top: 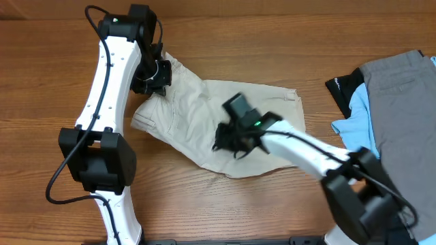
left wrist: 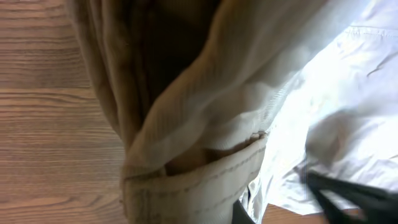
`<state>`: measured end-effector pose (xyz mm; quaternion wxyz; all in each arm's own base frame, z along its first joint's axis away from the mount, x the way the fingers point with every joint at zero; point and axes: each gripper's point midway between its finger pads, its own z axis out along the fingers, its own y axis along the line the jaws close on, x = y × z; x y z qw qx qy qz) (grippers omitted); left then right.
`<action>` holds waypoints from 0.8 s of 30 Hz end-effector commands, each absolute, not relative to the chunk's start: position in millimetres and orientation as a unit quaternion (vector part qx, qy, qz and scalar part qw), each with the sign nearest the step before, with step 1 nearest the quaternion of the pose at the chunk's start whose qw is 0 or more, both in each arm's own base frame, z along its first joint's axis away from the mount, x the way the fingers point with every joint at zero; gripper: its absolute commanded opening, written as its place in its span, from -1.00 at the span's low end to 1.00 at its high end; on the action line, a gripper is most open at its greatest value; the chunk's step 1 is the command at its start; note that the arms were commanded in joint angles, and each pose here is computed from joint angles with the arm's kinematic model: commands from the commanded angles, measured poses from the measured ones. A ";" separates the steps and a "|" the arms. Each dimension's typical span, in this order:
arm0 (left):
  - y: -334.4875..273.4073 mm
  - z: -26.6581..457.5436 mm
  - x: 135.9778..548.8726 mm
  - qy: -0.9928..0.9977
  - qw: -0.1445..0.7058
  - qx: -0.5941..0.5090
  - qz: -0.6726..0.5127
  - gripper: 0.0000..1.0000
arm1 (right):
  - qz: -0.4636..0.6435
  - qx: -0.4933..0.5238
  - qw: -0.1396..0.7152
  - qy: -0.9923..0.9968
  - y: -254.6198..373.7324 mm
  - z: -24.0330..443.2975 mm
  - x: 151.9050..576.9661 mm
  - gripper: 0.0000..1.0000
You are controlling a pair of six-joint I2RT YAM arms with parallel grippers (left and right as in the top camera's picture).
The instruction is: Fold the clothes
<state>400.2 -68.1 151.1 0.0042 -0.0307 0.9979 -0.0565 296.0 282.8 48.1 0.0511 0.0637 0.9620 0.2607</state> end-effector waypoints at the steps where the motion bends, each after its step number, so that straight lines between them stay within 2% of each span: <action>1: -64.2 175.6 401.6 0.998 0.038 -0.035 -0.046 -0.92 | 0.278 0.067 0.091 0.954 274.8 71.8 320.7 -0.93; 15: -81.9 178.9 400.9 0.996 0.039 -0.031 -0.074 -0.92 | 0.307 0.054 0.048 0.949 322.6 -2.7 316.7 -0.93; 21: -107.2 179.0 398.2 0.997 0.045 0.001 -0.067 -0.92 | 0.333 0.014 0.050 0.941 335.0 6.8 314.6 -0.92; 24: -110.4 178.5 398.5 0.997 0.051 0.000 -0.050 -0.92 | 0.341 -0.018 0.072 0.937 323.3 35.0 326.9 -0.93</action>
